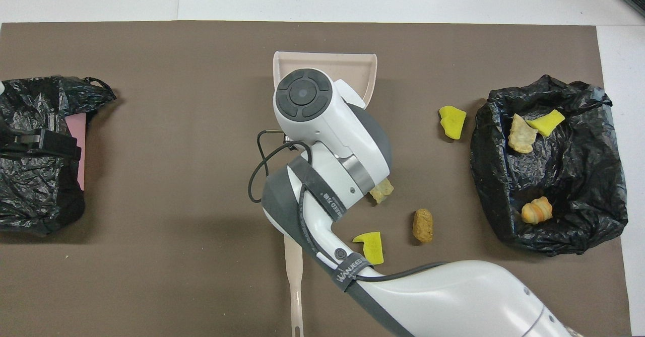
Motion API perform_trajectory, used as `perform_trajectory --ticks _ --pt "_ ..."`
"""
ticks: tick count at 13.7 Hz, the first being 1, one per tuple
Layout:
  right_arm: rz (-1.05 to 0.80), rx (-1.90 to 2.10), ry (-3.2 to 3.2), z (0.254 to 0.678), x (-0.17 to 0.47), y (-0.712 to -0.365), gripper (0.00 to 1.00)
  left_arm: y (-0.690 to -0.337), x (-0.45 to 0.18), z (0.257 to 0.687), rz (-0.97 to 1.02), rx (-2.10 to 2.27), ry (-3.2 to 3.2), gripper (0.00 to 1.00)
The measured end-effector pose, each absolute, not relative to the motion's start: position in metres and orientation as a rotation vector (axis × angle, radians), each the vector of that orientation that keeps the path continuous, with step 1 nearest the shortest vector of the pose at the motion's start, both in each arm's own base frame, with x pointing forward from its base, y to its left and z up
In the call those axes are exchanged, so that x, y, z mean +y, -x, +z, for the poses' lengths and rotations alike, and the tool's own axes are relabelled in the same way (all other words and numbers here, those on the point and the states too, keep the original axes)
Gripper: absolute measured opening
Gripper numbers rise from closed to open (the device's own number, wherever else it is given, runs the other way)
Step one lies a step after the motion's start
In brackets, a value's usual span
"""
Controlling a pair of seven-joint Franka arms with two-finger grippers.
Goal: Sweep and dump trash in bin
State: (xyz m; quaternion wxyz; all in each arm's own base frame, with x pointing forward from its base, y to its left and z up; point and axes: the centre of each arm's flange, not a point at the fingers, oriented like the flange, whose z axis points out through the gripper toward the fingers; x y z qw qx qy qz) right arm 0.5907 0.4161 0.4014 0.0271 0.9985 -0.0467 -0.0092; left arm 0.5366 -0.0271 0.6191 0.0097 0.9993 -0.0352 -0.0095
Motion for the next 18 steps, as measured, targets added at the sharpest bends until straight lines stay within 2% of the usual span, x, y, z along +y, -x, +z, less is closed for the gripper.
perform_trajectory --ticks 7,18 --pt "-0.101 -0.115 -3.125 0.358 0.448 -0.583 0.33 -0.537 -0.021 0.619 -0.028 -0.093 -3.120 1.00" --pt "-0.156 -0.013 -3.100 0.343 0.454 -0.575 0.33 -0.536 -0.029 0.621 -0.020 -0.115 -3.120 1.00"
